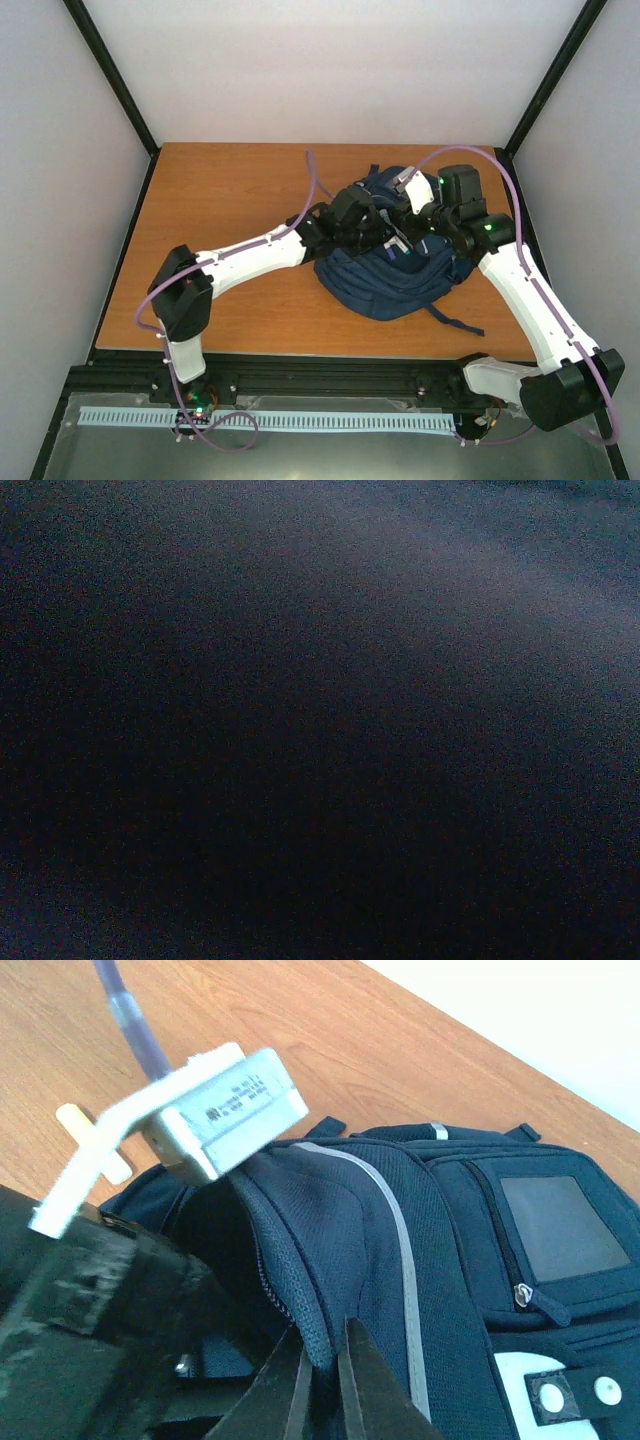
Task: Pack the student bag
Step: Place the stationery in the student bag.
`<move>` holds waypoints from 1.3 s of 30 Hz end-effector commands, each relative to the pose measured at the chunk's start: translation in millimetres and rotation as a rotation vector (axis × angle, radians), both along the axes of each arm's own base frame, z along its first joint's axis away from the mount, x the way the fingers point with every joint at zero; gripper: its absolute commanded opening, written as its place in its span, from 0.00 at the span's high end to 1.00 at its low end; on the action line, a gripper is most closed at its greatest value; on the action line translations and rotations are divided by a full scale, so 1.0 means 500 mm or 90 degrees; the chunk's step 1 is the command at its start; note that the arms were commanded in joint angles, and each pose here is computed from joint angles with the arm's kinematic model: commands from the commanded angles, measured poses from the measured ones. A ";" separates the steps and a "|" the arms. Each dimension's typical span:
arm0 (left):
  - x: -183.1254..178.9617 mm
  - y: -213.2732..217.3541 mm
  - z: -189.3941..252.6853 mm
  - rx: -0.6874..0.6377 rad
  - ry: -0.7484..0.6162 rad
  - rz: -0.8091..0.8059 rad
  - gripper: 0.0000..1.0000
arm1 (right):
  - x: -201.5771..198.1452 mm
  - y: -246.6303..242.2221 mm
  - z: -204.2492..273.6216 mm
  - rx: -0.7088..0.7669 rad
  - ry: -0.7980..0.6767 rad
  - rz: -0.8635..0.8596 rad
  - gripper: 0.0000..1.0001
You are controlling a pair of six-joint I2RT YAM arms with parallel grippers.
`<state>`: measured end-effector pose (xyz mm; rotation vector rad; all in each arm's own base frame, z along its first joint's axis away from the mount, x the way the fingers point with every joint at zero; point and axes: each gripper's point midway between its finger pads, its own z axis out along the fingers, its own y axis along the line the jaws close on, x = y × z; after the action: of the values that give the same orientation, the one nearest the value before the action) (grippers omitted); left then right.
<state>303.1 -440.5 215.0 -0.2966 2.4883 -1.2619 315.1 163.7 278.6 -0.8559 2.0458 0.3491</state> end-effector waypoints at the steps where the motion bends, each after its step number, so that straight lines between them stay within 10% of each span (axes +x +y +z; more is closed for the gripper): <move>1: 0.018 -0.019 -0.004 -0.007 0.015 0.010 0.92 | 0.008 0.034 0.136 0.089 -0.143 0.038 0.97; 25: -0.065 -0.009 0.085 -0.014 -0.099 -0.141 0.37 | 0.012 0.007 0.108 0.059 -0.164 0.003 0.97; 39: -0.202 0.182 -0.028 0.197 -0.195 -0.314 0.00 | 0.012 -0.017 0.055 0.067 -0.154 -0.016 0.97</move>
<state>221.2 -391.5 226.0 0.4460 2.4568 -1.1756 311.6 155.5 260.2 -0.8223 2.0037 0.3336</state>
